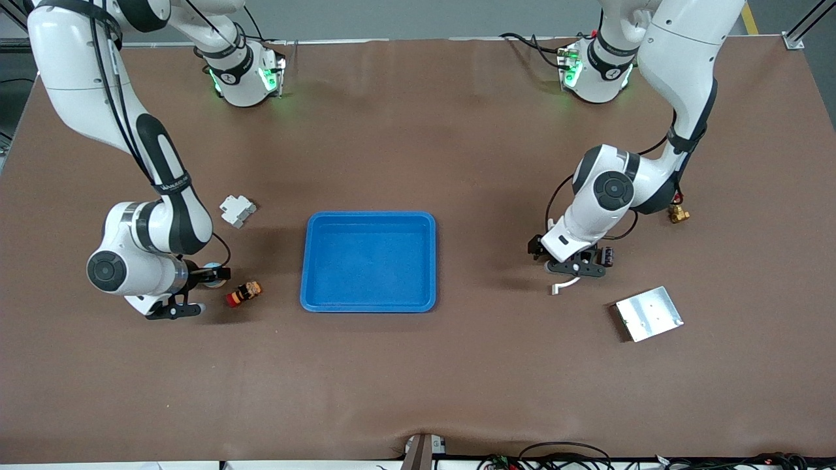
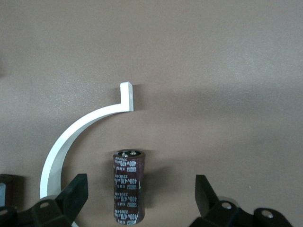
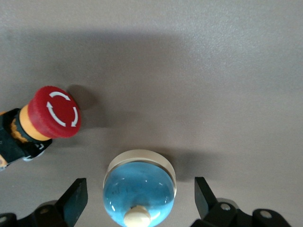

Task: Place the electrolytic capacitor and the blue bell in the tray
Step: 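Grasp the capacitor with the left gripper while the right gripper grasps the bell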

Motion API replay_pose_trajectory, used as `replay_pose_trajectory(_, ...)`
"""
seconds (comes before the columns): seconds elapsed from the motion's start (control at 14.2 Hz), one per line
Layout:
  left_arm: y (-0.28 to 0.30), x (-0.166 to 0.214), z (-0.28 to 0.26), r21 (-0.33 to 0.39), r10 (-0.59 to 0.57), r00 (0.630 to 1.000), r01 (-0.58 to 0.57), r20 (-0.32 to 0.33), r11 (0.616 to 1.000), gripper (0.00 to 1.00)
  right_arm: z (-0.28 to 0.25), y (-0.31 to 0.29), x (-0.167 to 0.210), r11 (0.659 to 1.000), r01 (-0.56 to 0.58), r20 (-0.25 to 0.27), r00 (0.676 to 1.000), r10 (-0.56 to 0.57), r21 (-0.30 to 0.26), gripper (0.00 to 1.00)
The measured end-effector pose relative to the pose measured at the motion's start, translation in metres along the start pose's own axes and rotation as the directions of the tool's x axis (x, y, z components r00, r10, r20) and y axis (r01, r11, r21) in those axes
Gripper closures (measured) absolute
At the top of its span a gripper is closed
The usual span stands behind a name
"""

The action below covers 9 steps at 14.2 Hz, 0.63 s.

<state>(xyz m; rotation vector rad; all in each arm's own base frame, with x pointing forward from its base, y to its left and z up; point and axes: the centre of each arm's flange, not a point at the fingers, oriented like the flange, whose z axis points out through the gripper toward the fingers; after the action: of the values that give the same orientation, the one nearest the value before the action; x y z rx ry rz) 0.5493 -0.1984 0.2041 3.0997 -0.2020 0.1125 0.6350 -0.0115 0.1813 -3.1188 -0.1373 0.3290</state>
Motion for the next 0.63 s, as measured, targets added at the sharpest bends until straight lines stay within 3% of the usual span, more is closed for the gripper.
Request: replay_pose_trajectory(0.63, -0.002, -0.006, 0.017, -0.002, -0.003, 1.000, 0.003, 0.015, 1.000, 0.00, 0.009, 0.003, 0.002, 1.000, -0.004, -0.007, 1.000, 0.003, -0.003, 0.00)
